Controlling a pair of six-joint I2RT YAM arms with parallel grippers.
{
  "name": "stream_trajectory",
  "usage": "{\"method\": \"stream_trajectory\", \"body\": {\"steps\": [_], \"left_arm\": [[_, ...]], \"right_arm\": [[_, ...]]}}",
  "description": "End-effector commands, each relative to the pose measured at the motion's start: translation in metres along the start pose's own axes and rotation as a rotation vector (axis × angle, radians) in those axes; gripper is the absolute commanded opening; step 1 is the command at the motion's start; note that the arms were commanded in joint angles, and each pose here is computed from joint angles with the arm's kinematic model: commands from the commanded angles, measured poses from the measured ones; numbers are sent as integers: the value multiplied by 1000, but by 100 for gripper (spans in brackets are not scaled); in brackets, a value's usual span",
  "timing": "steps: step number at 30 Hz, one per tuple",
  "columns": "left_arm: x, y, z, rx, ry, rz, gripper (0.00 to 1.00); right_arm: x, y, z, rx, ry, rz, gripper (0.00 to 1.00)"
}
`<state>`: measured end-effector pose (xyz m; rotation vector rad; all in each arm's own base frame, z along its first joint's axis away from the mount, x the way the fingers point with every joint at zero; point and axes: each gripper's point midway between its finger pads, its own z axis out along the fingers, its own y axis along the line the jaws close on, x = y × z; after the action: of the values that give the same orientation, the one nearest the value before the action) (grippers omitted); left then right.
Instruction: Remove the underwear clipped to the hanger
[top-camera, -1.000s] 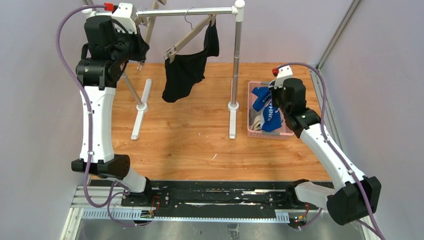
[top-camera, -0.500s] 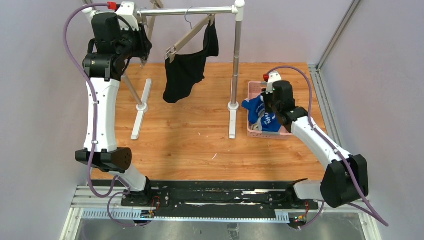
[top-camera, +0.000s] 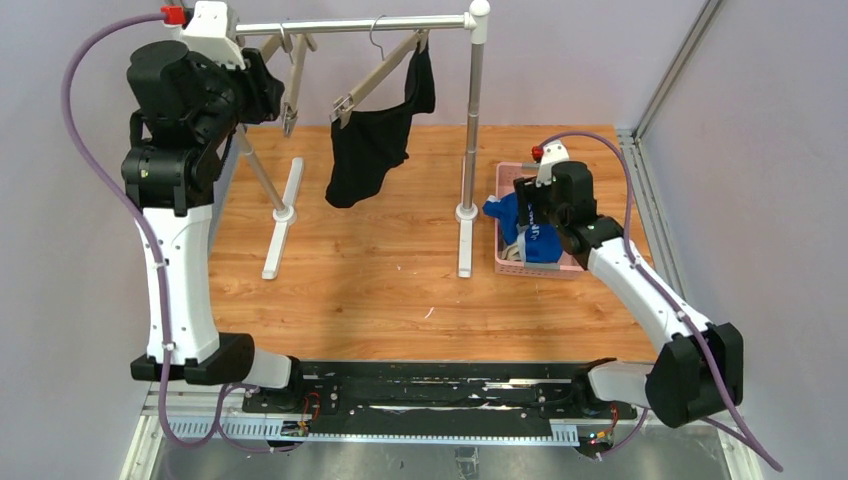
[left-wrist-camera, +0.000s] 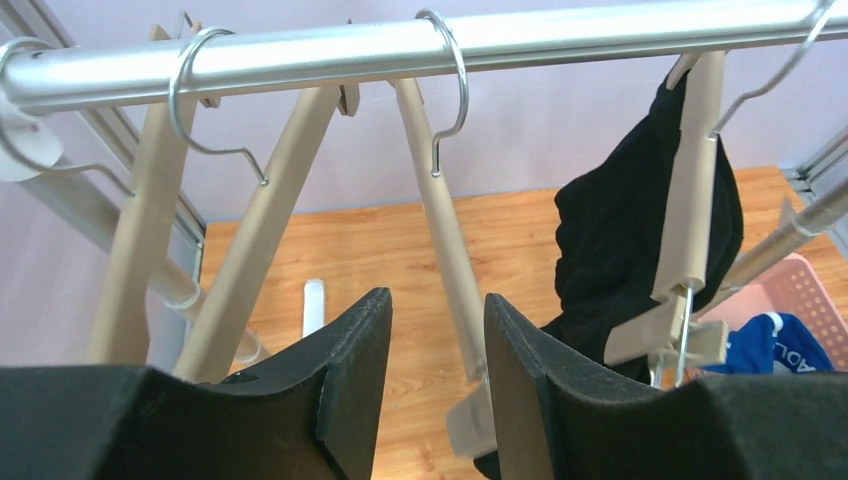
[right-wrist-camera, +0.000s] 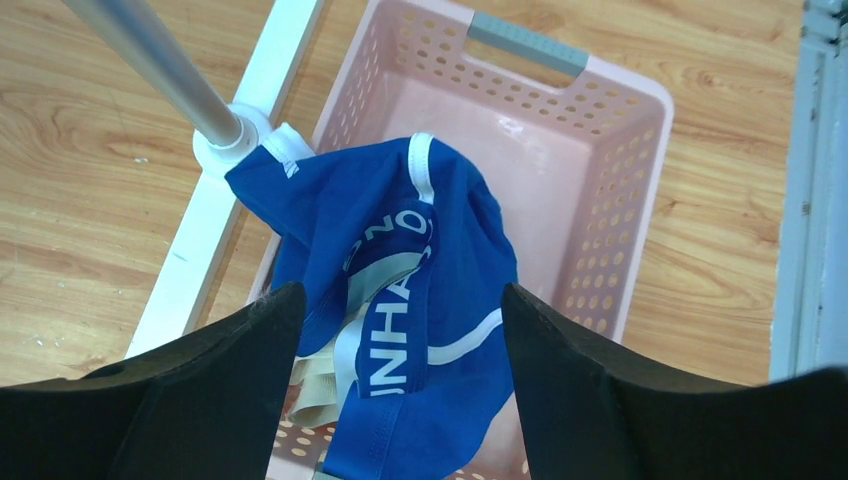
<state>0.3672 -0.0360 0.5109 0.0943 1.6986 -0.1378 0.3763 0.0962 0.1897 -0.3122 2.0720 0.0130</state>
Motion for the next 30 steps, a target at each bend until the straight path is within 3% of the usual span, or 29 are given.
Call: {"method": "stream_trajectory", "body": {"steps": [1,7,13,30], "left_arm": [[-5,-2,-16,9,-36,5,49],[-9,-37,-19,196,-43,-25,51],[-22,-76,-11,279,-72,30,52],[-3,-110,55,318,-21,58,55]], "right_arm": [[-37,-13,-30,26,-116,14,73],[-56,-13,-64,4,-218,43,74],[-58,-14,-83,-4,-248,59,75],[-43,-2,-94,-56,-235,46,76]]}}
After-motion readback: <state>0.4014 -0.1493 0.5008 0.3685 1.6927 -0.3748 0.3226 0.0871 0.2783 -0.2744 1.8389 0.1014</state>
